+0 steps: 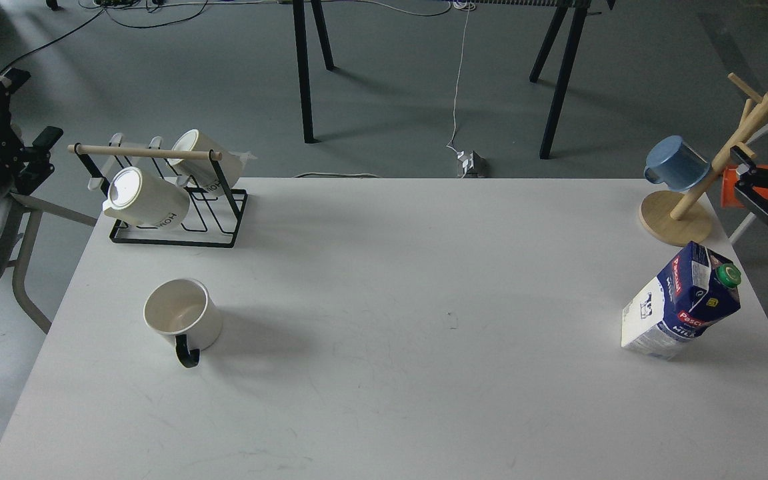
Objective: Place cup and milk with both arms
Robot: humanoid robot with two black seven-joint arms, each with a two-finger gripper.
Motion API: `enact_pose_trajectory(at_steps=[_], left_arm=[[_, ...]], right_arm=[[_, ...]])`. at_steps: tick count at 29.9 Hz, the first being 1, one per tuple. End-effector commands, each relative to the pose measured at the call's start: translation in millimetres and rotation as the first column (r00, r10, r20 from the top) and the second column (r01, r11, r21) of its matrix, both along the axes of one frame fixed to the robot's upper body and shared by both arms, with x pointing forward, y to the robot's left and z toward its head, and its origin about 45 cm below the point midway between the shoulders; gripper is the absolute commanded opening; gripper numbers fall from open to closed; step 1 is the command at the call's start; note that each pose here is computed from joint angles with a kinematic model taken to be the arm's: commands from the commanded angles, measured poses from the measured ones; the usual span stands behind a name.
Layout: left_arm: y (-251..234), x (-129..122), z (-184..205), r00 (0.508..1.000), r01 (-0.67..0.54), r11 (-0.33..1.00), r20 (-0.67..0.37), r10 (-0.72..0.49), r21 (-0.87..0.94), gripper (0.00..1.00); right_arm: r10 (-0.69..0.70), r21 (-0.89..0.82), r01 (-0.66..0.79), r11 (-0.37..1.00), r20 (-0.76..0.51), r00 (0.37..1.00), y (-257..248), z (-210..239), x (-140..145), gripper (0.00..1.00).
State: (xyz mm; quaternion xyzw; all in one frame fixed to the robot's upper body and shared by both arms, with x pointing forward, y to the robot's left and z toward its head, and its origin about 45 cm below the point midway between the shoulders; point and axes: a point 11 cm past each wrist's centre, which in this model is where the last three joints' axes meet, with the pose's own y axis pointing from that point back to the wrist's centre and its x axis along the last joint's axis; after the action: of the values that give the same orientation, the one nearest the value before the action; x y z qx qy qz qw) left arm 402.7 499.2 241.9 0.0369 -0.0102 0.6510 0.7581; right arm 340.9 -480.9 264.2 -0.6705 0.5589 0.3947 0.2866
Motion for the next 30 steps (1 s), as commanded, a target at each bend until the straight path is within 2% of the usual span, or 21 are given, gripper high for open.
enact_pose_trajectory(at_steps=[1, 10, 13, 17, 21, 23, 25, 27, 30], left_arm=[[9, -2, 2, 0.999, -0.037, 0.999, 0.012, 0.037, -0.03, 1.0], [15, 0, 10, 0.997, -0.066, 0.996, 0.039, 0.068, -0.063, 1.0], [23, -4, 17, 0.998, -0.054, 0.999, 0.026, 0.054, -0.002, 1.0], [38, -8, 38, 1.0, 0.005, 0.972, -0.024, 0.001, 0.236, 1.0], [19, -8, 56, 0.983, 0.185, 0.859, -0.109, -0.151, 0.478, 1.0], [-4, -12, 57, 0.946, 0.322, 0.733, -0.19, -0.261, 0.599, 1.0], [-27, -21, 53, 0.885, 0.458, 0.528, -0.306, -0.351, 0.715, 1.0], [-41, -35, 37, 0.809, 0.565, 0.309, -0.438, -0.392, 0.765, 1.0], [-50, -63, 3, 0.699, 0.679, 0.109, -0.593, -0.4, 0.726, 1.0]], right_arm=[[-0.001, 0.0, 0.001, 1.0, -0.004, 1.0, 0, -2, -1, 0.99], [-0.008, 0.002, 0.008, 1.0, 0.002, 1.0, -1, -1, 0, 0.99], [-0.015, 0.007, 0.015, 1.0, -0.004, 1.0, -2, -5, -1, 0.99], [-0.037, 0.014, 0.037, 0.999, -0.025, 0.999, -7, -16, -3, 0.99], [-0.046, 0.015, 0.046, 0.999, -0.026, 0.999, -9, -17, -4, 0.99], [-0.045, 0.015, 0.045, 0.999, -0.027, 0.999, -9, -17, -4, 0.99], [-0.044, 0.014, 0.045, 0.999, -0.028, 0.999, -9, -17, -4, 0.99], [-0.046, 0.015, 0.046, 0.999, -0.027, 0.999, -10, -17, -4, 0.99], [-0.051, 0.014, 0.051, 0.999, -0.03, 0.998, -11, -19, -6, 0.99]])
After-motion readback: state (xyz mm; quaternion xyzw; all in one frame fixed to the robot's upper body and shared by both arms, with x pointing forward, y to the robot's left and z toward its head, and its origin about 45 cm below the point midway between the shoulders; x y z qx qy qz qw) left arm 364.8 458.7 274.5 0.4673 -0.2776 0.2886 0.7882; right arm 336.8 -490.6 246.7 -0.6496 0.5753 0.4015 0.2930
